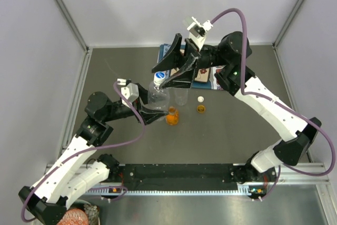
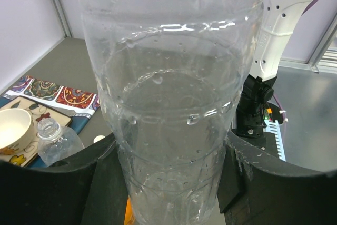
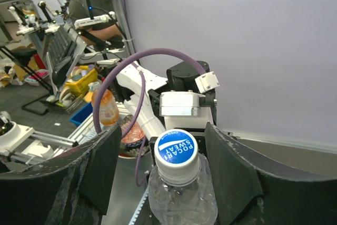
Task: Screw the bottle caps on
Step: Screw the bottle cap onto the plastic bottle.
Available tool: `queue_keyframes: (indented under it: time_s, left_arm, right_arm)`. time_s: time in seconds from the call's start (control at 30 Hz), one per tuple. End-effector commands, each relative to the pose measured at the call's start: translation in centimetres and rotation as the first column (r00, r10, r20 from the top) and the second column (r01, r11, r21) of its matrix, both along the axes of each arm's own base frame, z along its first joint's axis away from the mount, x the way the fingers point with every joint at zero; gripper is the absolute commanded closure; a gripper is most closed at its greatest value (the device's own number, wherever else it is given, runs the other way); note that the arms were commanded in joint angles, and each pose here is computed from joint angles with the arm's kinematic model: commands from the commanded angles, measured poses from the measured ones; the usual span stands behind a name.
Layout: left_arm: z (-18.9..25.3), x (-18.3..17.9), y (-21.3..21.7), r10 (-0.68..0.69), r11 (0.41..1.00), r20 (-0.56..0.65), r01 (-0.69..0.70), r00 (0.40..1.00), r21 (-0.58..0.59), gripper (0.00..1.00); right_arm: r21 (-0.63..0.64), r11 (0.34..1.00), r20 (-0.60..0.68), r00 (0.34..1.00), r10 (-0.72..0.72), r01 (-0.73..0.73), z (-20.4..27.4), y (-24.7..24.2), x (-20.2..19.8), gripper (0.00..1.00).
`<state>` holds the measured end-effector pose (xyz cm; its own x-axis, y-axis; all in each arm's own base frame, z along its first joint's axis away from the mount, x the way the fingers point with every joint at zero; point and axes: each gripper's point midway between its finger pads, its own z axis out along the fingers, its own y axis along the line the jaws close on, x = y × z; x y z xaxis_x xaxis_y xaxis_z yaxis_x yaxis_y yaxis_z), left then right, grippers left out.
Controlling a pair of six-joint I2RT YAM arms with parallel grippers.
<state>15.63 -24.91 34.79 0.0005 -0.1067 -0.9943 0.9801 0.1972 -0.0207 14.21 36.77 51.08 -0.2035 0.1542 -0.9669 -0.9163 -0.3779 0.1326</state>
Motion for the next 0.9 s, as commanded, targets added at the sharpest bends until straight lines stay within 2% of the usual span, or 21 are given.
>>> queue_keyframes:
  time_s: [0.0, 0.33, 0.43, 0.47, 0.67, 0.73, 0.87]
  left_arm:
    - [1.1, -0.1, 0.1, -0.002, 1.000, 0.050, 0.004, 0.999, -0.031, 1.00]
    - [1.4, 0.0, 0.2, 0.009, 0.999, 0.060, -0.007, 0.998, -0.037, 1.00]
    - [1.5, 0.1, 0.3, 0.018, 0.999, 0.059, -0.016, 0.998, -0.039, 1.00]
    - [1.5, 0.1, 0.3, 0.020, 0.999, 0.061, -0.018, 0.998, -0.039, 1.00]
    - [1.1, 0.3, 0.4, 0.037, 0.999, 0.058, -0.035, 0.998, -0.035, 1.00]
    - [1.1, 0.4, 0.5, 0.047, 0.998, 0.060, -0.045, 0.997, -0.035, 1.00]
    - [1.3, 1.4, 0.8, 0.102, 0.994, 0.079, -0.100, 0.992, -0.031, 1.00]
  right_arm:
    - [0.045, 0.999, 0.048, 0.998, 0.028, -0.030, 1.7, -0.6, -0.5, 0.37]
    - [0.016, 1.000, 0.004, 1.000, 0.019, -0.019, 0.9, -0.1, 0.1, 0.48]
    - [0.017, 1.000, 0.003, 1.000, 0.018, -0.018, 0.9, 0.0, 0.2, 0.58]
    - [0.014, 1.000, -0.002, 1.000, 0.014, -0.014, 0.8, 0.0, 0.4, 0.66]
    - [0.013, 1.000, -0.016, 1.000, 0.006, -0.006, 0.5, 0.1, 0.5, 0.96]
    - [0.011, 1.000, -0.022, 1.000, 0.001, 0.000, 0.3, 0.2, 0.6, 1.00]
    - [-0.023, 0.999, -0.055, 0.998, -0.025, 0.024, -0.4, 0.5, 1.1, 1.00]
